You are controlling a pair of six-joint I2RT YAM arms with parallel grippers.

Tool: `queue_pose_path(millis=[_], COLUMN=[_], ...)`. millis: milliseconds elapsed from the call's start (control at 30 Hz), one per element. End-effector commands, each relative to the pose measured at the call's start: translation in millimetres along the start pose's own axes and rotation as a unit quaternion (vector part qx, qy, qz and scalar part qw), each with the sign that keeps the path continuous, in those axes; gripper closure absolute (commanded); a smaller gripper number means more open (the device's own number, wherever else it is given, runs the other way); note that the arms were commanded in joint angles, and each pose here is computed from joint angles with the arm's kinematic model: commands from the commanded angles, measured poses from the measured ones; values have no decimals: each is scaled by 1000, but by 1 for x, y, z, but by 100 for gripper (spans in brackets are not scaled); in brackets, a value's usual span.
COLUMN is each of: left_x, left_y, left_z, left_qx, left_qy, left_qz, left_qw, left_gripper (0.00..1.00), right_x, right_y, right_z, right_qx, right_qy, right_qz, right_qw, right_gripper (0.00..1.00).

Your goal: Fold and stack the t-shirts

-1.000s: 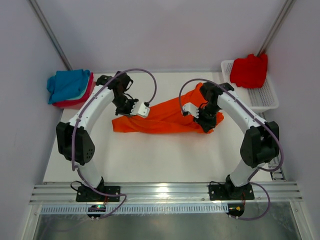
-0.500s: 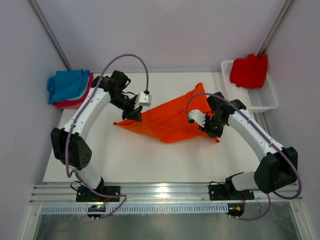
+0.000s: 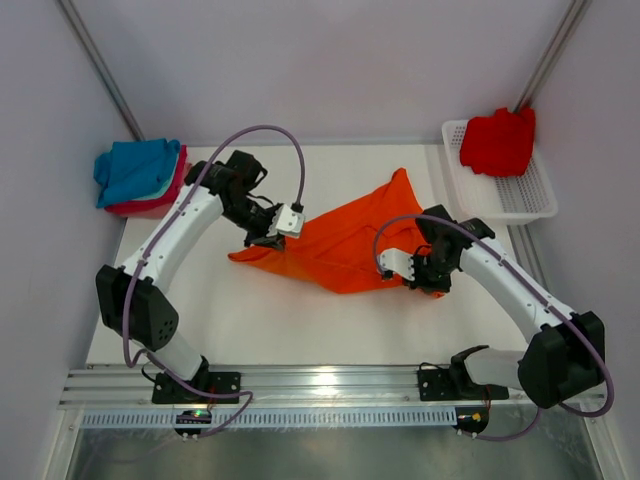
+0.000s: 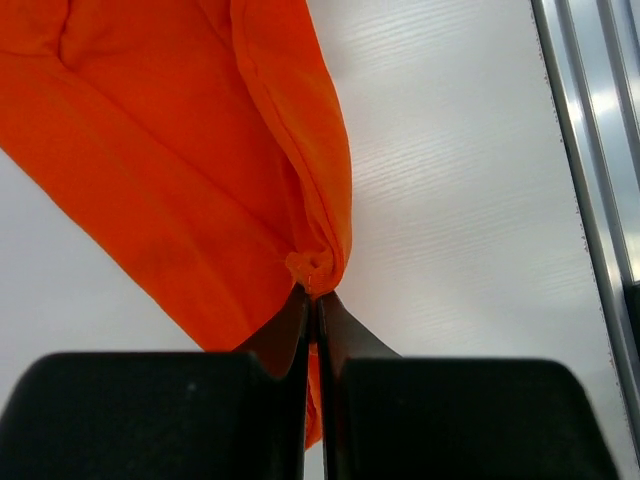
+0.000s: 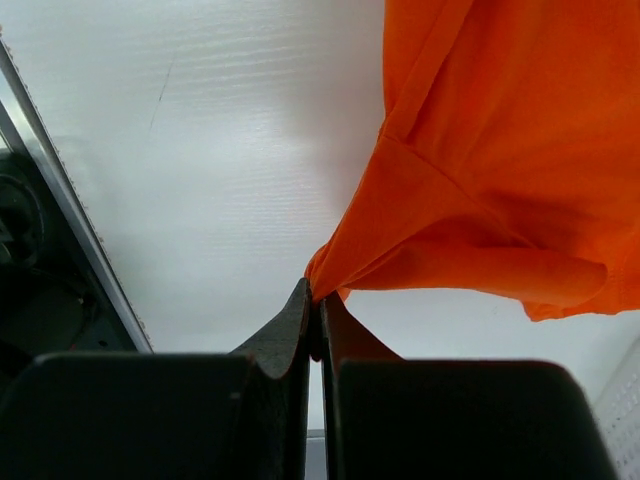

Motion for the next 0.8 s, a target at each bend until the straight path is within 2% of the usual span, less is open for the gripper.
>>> queue_pose_path(millis=[0,167,200,233,267,300,333,400,533,633,667,767], left_x=[-49,-64,-67,-68,-71,-71,-71,-69,-67,-67,-66,-65], left_y=[5,1,1,1,2,2,2,2,1,0,-1,-2], left_z=[29,37,38,39,40,42,41,40,38,38,38,40], left_qx=[-62,-67,-68,-68,-69,-69,-68,-63,-56,-60,-62,-69], left_qy=[56,38,27,18,12,6,7,8,6,4,1,2], left_qz=[-102,-115,-116,-117,-116,-116,-117,-117,-119,-120,-120,-120], left_qw=[991,990,991,991,991,991,991,991,991,991,991,990], left_gripper=[100,100,100,100,100,100,100,100,100,100,100,100], right_x=[4,8,10,12,17,19,21,26,3,-40,-57,-109], right_y=[6,3,1,2,2,4,8,14,17,12,10,-1], right_z=[-2,-10,-12,-13,-16,-17,-17,-15,2,27,39,65], right_qx=[-6,2,6,6,10,11,7,-4,-29,-48,-69,-50], right_qy=[77,109,120,126,131,137,155,167,134,23,-52,-168], right_qz=[-7,-12,-7,-5,6,12,14,21,-33,-102,-135,-163], right_qw=[997,994,993,992,991,990,988,986,990,993,987,971], right_gripper=[97,97,96,89,55,35,4,1,1,1,1,1])
Point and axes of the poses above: each gripper's point midway between its finger pads, its own y axis back along the fingers, its own x axis along the line the jaws close on, z = x × y, the point moved 6 cm from there along y, back along the fingers, and after that the axes turned 10 degrees about -y, right-handed, at the moved point
